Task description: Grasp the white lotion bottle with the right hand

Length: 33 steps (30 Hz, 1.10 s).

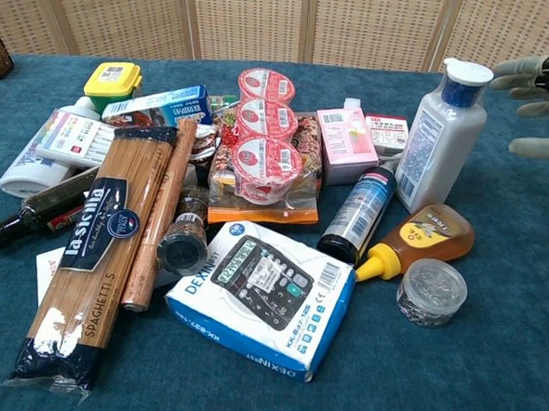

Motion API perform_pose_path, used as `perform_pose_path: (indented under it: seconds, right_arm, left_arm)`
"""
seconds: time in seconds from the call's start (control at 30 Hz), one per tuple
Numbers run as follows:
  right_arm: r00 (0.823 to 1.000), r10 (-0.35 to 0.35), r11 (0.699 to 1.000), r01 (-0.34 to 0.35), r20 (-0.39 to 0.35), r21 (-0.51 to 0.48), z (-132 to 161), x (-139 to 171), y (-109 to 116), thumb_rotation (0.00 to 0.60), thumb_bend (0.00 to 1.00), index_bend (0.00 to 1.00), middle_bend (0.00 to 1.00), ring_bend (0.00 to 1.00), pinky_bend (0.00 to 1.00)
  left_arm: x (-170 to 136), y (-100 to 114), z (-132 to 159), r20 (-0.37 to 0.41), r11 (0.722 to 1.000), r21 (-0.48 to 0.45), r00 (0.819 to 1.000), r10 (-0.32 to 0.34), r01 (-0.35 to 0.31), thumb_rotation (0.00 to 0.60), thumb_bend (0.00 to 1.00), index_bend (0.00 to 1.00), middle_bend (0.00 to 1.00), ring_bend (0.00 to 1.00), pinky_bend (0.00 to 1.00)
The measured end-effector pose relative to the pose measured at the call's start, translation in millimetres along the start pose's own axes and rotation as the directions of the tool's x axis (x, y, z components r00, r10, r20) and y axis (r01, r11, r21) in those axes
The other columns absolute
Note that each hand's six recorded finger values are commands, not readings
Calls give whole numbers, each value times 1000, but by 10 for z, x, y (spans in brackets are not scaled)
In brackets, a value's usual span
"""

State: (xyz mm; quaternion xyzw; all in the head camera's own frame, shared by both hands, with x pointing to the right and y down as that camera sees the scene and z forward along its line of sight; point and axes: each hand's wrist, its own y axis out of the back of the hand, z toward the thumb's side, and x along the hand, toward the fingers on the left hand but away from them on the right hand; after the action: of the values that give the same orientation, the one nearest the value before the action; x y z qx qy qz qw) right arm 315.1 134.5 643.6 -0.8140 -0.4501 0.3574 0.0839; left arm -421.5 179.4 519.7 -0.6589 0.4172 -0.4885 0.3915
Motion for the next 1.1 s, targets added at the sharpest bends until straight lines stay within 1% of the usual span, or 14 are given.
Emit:
perform_pose_path:
  seconds: [0.13, 0.3, 0.43, 0.67, 0.87, 1.0, 1.1]
  right_arm:
    - [1000, 0, 999, -1, -17, -49, 6, -88, -13, 544, 209, 0, 0, 0, 0]
    - [999, 15, 997, -17, -34, -76, 9, -238, -59, 543, 209, 0, 0, 0, 0]
    - [999, 14, 996, -17, -34, -87, -34, -334, -55, 532, 210, 0, 0, 0, 0]
    - [1000, 8, 994, -10, -14, -106, -176, -461, -75, 533, 210, 0, 0, 0, 0]
    - [999, 37, 990, -37, -1, -137, -261, -541, -234, 533, 210, 0, 0, 0, 0]
    - [998, 63, 988, -65, -17, -144, -218, -602, -338, 530, 213, 0, 0, 0, 0]
    - [997, 76, 987, -79, -28, -138, -173, -656, -376, 531, 217, 0, 0, 0, 0]
  left_arm:
    - [-12, 12, 3, -2, 1000, 1, 1000, 4, -4, 532, 515, 0, 19, 16, 0]
    - [-34, 41, -13, -8, 1000, 5, 1000, 12, -12, 533, 515, 0, 20, 16, 0]
    - [-48, 64, -28, -15, 1000, 9, 1000, 17, -17, 532, 514, 0, 19, 15, 0]
    - [-50, 94, -8, -16, 1000, 18, 1000, 22, -22, 534, 516, 0, 20, 16, 0]
    - [-67, 127, -1, -19, 999, 23, 999, 29, -29, 533, 515, 0, 19, 16, 0]
    - [-93, 147, -18, -27, 999, 24, 999, 35, -35, 531, 515, 0, 20, 16, 0]
    - [-114, 160, -38, -33, 999, 23, 999, 40, -39, 532, 516, 0, 19, 16, 0]
